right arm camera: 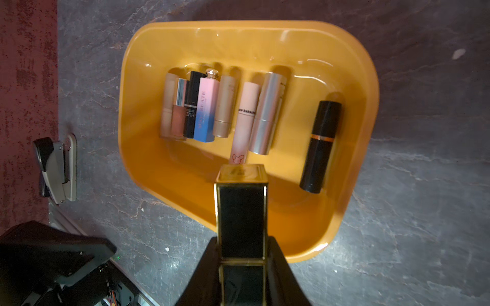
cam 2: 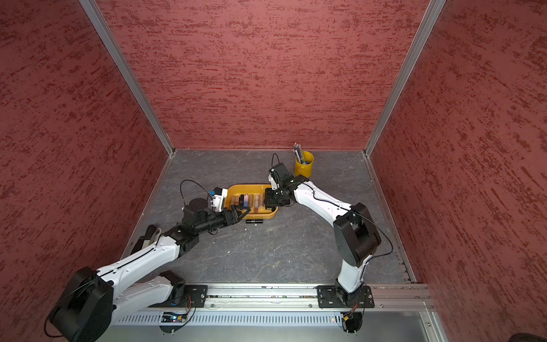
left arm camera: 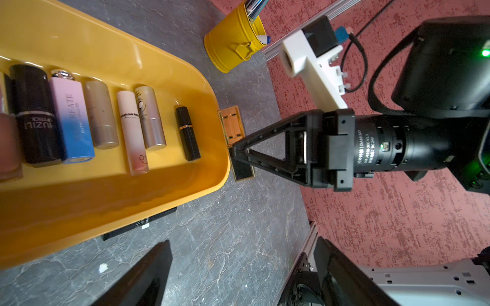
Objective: Put the lipstick into the storage box
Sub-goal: Place the lipstick in the storage box.
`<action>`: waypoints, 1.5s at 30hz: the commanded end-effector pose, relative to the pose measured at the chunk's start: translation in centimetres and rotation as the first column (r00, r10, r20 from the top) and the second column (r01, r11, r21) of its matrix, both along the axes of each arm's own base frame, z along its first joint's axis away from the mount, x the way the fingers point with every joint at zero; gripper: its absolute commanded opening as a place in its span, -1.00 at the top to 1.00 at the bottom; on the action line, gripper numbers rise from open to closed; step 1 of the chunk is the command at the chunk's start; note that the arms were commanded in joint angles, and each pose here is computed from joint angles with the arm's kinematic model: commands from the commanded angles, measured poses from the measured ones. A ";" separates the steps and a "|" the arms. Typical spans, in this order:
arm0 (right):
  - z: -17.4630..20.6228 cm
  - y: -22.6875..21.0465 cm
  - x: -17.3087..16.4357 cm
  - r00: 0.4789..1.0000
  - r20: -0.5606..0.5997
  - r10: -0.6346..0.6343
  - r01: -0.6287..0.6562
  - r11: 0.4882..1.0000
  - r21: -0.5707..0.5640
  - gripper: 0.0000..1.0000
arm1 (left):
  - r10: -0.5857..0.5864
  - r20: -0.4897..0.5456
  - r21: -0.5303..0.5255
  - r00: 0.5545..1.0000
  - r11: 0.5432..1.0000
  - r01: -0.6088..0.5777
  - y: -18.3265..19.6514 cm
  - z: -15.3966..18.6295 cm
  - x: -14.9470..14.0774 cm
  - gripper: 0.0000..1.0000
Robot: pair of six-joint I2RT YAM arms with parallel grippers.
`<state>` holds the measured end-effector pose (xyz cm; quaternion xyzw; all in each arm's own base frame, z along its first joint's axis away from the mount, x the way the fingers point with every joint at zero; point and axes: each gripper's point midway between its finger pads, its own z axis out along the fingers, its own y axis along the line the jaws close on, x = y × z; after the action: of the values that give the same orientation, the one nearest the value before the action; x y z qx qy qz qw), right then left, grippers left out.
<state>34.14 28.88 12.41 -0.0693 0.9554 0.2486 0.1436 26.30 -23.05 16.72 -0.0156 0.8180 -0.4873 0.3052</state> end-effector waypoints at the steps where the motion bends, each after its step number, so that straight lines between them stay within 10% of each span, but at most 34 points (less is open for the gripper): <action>1: -0.1 0.2 2.1 0.999 0.027 -0.044 0.045 0.999 -0.006 0.48 | -0.013 0.032 0.037 0.999 0.999 0.012 -0.3 0.5 0.2 -0.78; 30: -7.4 1.0 7.3 0.988 -0.067 -0.139 0.133 0.988 -0.084 0.43 | 0.009 0.011 0.117 1.000 0.993 -0.011 1.1 -1.1 -1.5 -0.79; 45: -3.8 1.3 6.5 0.995 -0.006 -0.102 0.102 0.995 0.002 0.11 | 0.036 0.019 0.124 0.999 0.992 -0.038 1.6 -1.2 -1.4 -0.80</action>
<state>40.10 29.97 4.76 -0.0066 0.9706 0.2123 0.1128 25.12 -21.84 16.17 -0.0097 0.8397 -0.4410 0.3168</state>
